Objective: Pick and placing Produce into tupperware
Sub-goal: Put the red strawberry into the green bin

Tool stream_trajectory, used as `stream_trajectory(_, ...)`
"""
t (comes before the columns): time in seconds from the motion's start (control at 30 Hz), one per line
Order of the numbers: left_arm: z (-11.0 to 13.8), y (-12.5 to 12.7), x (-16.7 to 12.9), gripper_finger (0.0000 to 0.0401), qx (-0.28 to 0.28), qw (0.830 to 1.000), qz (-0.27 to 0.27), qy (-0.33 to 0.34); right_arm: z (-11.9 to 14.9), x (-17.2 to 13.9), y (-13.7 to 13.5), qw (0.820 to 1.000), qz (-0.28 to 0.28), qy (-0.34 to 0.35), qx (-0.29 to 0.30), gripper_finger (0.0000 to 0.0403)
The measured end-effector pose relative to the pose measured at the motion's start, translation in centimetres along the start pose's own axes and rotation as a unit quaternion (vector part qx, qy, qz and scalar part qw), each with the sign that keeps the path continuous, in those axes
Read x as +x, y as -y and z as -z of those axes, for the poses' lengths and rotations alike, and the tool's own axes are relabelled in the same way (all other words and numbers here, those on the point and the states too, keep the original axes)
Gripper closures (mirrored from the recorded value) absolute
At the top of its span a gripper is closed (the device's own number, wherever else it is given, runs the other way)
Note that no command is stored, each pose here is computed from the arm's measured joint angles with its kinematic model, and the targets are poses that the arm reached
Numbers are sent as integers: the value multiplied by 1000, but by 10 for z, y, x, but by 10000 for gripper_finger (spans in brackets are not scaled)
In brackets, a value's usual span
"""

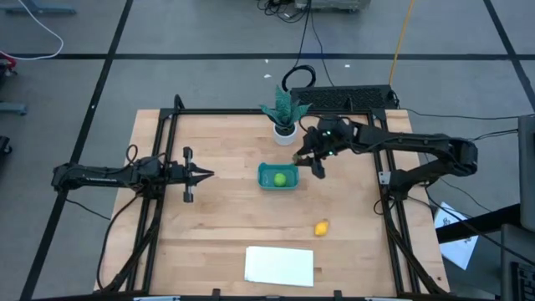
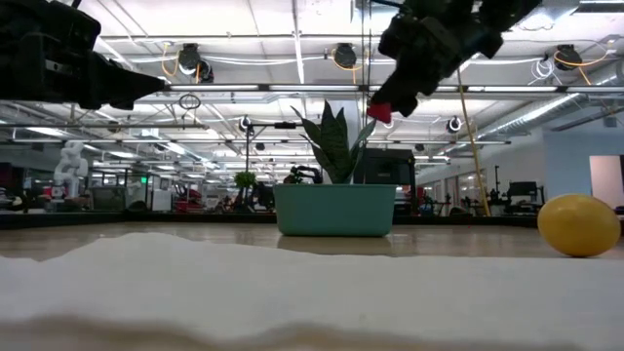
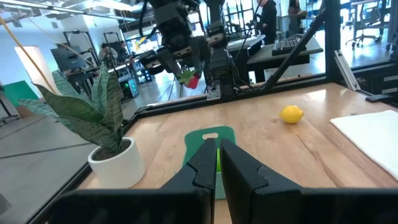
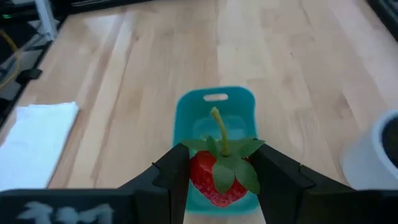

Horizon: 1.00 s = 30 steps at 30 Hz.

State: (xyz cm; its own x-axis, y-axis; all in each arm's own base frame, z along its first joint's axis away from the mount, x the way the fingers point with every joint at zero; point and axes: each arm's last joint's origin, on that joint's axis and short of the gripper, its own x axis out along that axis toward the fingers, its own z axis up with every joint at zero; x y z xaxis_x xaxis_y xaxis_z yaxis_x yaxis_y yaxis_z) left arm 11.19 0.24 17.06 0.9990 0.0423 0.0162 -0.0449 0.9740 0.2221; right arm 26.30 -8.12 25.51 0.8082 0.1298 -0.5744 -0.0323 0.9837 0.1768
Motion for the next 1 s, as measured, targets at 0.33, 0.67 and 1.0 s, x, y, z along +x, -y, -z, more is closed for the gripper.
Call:
stream_trajectory(0.33,0,0,0,375,-3,1000,0,0,-42,28,13,999,-43,3,-26,265)
stream_trajectory(0.67,0,0,0,375,-2,1000,1,-1,-56,61,36,994,-98,-27,-51,264)
stream_trajectory(1.0,1,0,0,375,0,1000,1,-4,-38,100,60,993,-107,-56,13,264)
